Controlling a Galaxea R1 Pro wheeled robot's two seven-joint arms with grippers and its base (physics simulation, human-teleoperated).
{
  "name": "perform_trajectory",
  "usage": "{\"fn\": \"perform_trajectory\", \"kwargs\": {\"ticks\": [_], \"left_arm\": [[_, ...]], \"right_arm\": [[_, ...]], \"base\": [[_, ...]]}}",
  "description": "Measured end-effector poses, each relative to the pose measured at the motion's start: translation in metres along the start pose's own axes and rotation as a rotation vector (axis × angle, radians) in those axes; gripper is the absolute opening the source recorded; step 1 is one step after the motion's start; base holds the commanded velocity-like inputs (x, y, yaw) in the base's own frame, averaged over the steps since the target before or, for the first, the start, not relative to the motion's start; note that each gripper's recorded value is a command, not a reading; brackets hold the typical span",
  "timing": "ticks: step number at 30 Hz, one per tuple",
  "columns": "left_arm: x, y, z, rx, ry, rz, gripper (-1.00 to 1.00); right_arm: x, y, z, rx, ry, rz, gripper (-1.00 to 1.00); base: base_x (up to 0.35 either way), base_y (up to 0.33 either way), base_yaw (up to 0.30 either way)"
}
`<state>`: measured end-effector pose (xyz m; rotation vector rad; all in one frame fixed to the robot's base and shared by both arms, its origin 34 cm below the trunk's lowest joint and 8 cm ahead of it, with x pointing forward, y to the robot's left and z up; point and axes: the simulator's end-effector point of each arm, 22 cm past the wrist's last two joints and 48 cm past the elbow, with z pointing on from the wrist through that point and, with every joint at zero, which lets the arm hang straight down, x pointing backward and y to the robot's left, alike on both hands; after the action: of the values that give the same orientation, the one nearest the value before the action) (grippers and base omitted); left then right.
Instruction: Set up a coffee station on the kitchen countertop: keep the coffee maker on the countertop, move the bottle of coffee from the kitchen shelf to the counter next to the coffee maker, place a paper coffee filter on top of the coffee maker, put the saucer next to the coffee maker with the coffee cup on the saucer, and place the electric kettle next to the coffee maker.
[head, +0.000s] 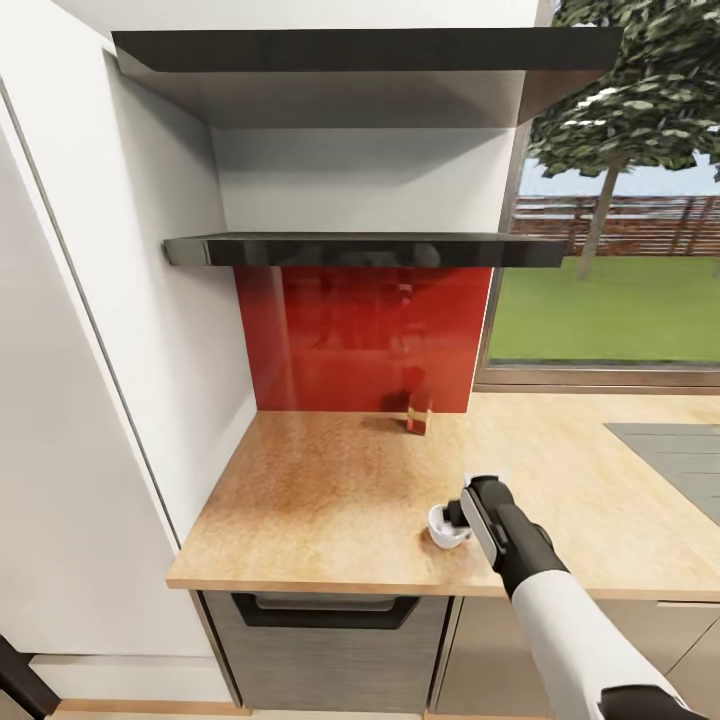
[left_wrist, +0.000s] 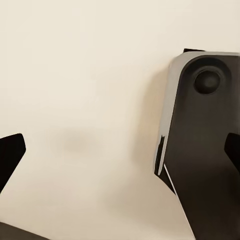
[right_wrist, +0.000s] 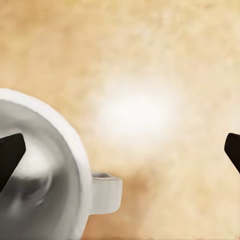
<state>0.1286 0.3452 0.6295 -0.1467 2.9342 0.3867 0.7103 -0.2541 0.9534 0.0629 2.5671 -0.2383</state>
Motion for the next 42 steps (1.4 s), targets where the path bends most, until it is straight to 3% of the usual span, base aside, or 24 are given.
{"fn": "perform_trajectory", "kwargs": {"ticks": [16, 17, 42], "left_arm": [[0.000, 0.000, 0.000, 0.000, 0.000, 0.001, 1.00], [0.000, 0.000, 0.000, 0.000, 0.000, 0.001, 1.00], [0.000, 0.000, 0.000, 0.000, -0.001, 0.001, 1.00]], "right_arm": [[0.018, 0.003, 0.017, 0.001, 0.015, 0.001, 1.00], [0.019, 0.003, 0.017, 0.001, 0.015, 0.001, -1.00], [0.010, 0.004, 0.013, 0.001, -0.007, -0.002, -1.00]], "base": [[0.000, 0.000, 0.000], [0.000, 0.000, 0.000], [0.000, 0.000, 0.000]]}}
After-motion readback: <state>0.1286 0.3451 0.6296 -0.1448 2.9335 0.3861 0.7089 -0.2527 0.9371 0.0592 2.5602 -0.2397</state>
